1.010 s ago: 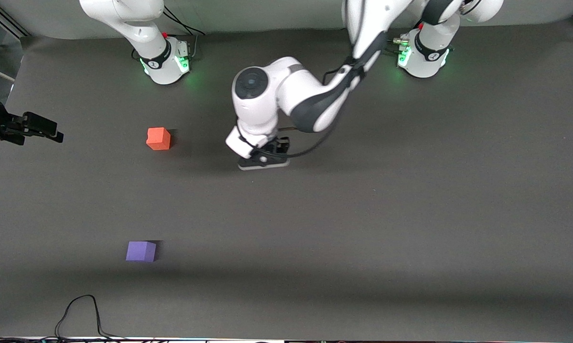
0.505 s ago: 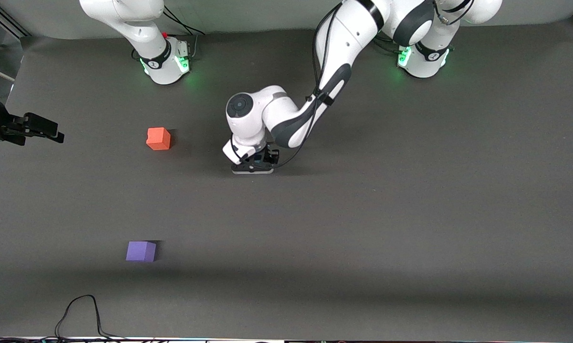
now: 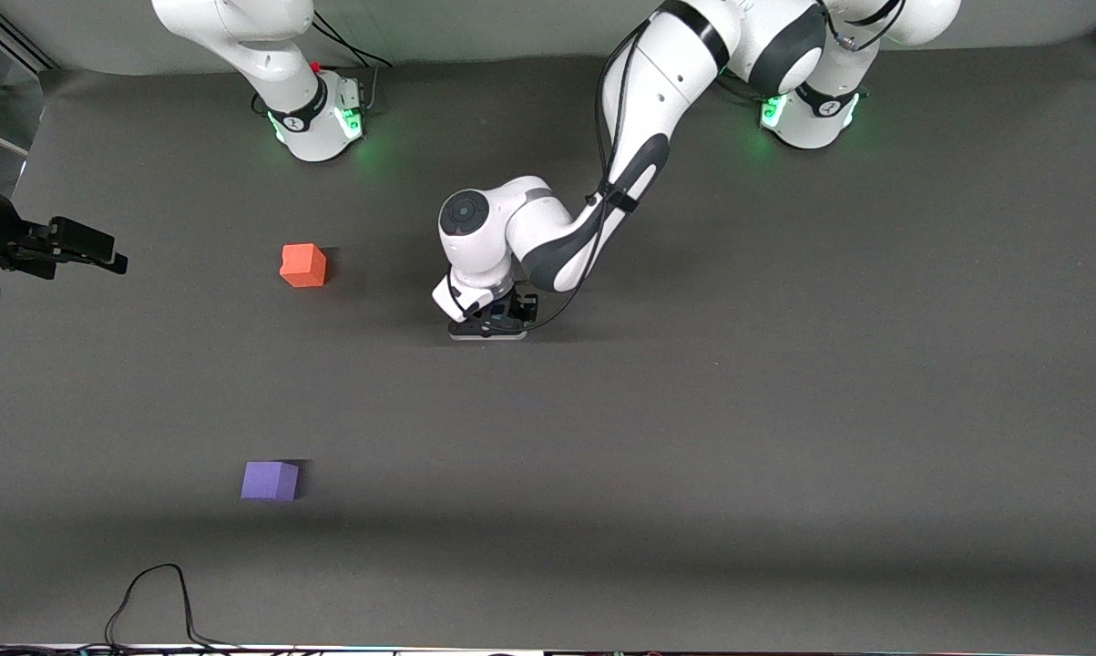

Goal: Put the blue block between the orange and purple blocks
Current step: 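Lower the blue cube at the table middle and open the left gripper, then withdraw the left gripper while the right gripper reaches toward the cube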

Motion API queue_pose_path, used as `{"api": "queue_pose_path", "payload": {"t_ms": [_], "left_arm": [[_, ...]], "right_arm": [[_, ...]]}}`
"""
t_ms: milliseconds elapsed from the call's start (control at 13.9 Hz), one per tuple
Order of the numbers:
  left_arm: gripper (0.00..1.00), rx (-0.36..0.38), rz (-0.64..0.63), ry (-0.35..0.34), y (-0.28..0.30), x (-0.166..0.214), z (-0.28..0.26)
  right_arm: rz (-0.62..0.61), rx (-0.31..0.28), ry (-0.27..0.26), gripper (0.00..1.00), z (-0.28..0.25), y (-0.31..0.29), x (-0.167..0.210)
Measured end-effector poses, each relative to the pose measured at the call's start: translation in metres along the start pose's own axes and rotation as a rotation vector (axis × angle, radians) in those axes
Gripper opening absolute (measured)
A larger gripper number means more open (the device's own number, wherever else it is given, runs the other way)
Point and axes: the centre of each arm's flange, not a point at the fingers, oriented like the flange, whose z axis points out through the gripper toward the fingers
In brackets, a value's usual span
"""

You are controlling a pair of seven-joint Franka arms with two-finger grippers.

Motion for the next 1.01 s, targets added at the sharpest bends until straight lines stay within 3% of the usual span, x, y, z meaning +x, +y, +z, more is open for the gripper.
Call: {"api": "queue_pose_path", "payload": {"t_ms": [144,361,577,793,1010], "left_arm": [[0.99,-0.001,-0.003,0.003,-0.001,0.002,-0.001],[1.0,0.011,-0.025,-0.006,-0.006,0.014,-0.036],[1.0,-0.009,-0.122,-0.018,-0.043,0.062,-0.109],[1.0,-0.064,-0.224,-0.069,-0.134,0.139,-0.179],[1.0,-0.086,-0.245,-0.099,-0.266,0.203,-0.21]], "right_arm": [[0.001,0.001,0.0,1.0,0.0,0.0,0.0],[0.002,0.002,0.0,1.0,0.0,0.001,0.0],[0.001,0.008,-0.001,1.0,0.0,0.0,0.0],[-0.008,0.013,-0.008,1.0,0.0,-0.004,-0.002],[-0.06,0.043,-0.013,1.0,-0.003,-0.047,-0.007]]}}
